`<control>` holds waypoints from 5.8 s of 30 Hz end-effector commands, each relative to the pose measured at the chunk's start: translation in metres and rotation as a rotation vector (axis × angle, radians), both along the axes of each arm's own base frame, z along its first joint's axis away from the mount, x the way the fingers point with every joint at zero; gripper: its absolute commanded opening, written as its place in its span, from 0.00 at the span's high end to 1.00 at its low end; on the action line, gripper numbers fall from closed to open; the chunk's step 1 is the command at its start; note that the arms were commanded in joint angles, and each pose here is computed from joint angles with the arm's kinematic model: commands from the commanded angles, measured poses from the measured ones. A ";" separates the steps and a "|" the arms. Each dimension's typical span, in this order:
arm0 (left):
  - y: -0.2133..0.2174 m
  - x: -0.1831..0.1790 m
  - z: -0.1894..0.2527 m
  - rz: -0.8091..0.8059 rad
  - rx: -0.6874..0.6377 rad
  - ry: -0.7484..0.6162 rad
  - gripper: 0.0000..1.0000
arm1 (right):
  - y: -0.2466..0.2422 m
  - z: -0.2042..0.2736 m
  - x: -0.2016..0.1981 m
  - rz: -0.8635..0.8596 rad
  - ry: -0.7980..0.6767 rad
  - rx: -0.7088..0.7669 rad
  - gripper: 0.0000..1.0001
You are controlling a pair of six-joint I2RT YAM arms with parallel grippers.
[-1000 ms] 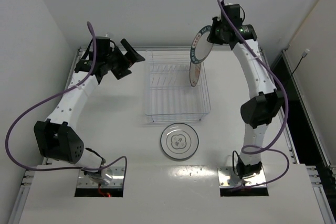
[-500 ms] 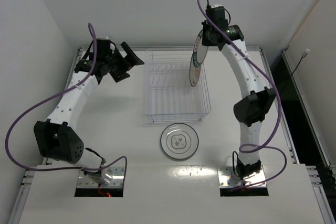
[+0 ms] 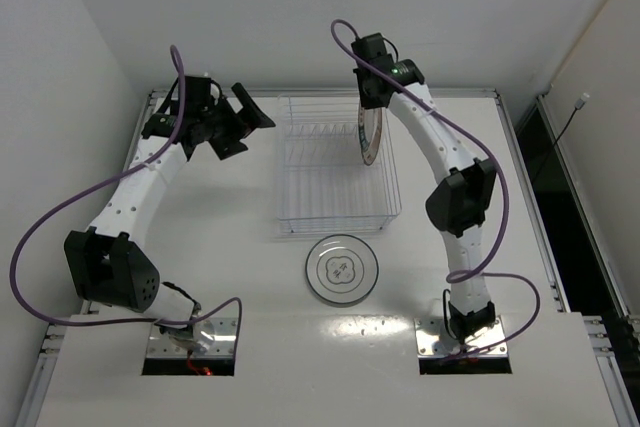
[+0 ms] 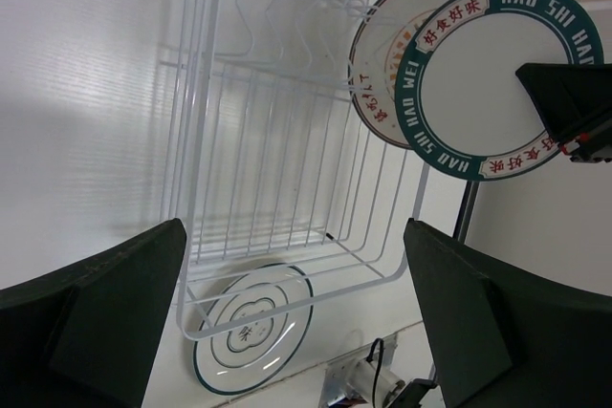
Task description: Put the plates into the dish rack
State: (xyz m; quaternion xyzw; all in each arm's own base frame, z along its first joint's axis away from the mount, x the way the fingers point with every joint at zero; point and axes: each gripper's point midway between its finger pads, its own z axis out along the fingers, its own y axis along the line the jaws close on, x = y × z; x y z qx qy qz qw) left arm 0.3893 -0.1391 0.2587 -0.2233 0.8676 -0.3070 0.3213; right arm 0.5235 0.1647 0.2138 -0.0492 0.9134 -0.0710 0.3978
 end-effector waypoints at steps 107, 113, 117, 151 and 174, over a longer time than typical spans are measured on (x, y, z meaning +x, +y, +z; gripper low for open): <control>0.047 -0.134 0.008 0.059 0.243 -0.060 0.00 | -0.018 0.079 -0.308 0.141 0.189 0.422 1.00; 0.046 -0.123 0.024 0.043 0.259 -0.091 0.00 | -0.049 0.180 -0.196 -0.124 -0.153 0.165 1.00; 0.043 -0.121 0.026 0.036 0.254 -0.090 0.00 | -0.037 0.183 -0.143 -0.173 -0.246 0.116 1.00; 0.063 -0.138 -0.010 0.053 0.361 -0.048 0.00 | 0.044 -0.062 -0.028 -0.131 0.060 -0.095 0.86; 0.114 -0.150 -0.055 0.234 0.548 -0.073 0.00 | -0.027 0.034 -0.264 0.119 0.168 0.218 0.00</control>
